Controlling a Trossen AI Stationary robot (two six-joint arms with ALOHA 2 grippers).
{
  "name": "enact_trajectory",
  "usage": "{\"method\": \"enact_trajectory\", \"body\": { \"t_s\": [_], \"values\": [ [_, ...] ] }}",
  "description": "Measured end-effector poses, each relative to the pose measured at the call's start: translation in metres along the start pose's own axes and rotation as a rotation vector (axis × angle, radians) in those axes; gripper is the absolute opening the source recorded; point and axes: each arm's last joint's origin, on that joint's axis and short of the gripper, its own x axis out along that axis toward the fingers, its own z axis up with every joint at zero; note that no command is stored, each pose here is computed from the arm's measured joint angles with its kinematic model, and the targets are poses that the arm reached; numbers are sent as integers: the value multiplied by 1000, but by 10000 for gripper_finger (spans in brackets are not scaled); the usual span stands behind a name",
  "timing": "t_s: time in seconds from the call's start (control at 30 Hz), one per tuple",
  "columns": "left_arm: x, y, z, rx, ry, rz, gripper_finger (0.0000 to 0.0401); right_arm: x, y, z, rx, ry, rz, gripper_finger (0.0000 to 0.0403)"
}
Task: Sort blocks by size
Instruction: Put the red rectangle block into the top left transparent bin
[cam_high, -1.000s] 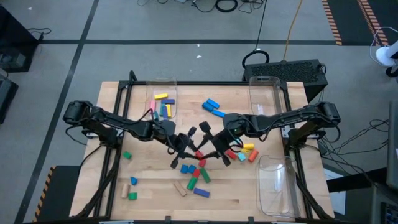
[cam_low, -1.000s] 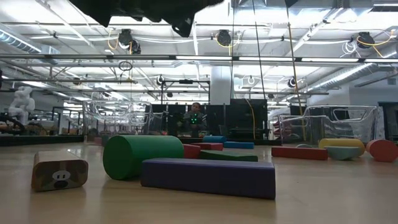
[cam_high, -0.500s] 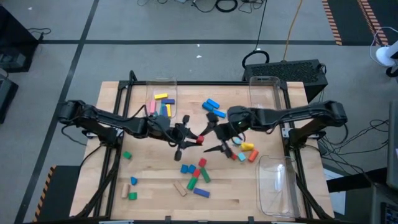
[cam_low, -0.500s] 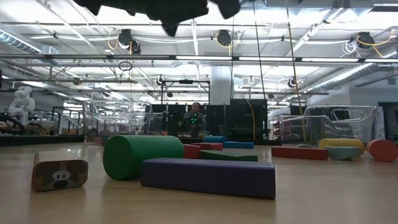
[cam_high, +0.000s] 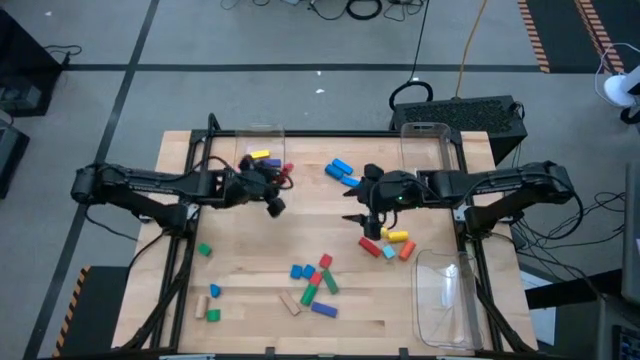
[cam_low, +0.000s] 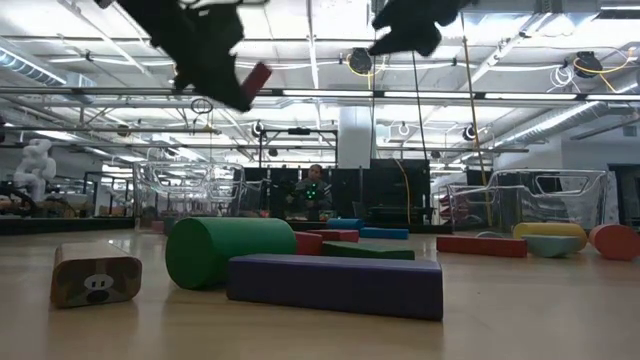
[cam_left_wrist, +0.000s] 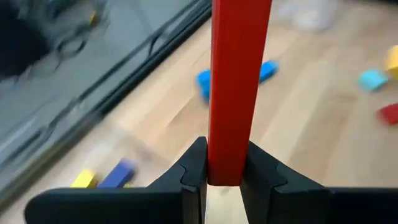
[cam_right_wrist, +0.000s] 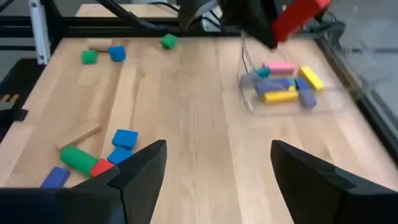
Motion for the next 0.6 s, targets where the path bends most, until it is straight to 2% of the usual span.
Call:
{"method": "enact_trajectory", "body": {
  "t_s": [0.2,0.37,0.6],
  "values": [
    [13,35,-11,-70,199,113,64,11,-4,-29,89,94,-84,272],
    [27,61,-20,-116,351,195,64,20,-5,-57,130,171,-100,272],
    [46,82,-28,-173,488,126,66,37,2,-90,269,111,-75,272]
  ]
}}
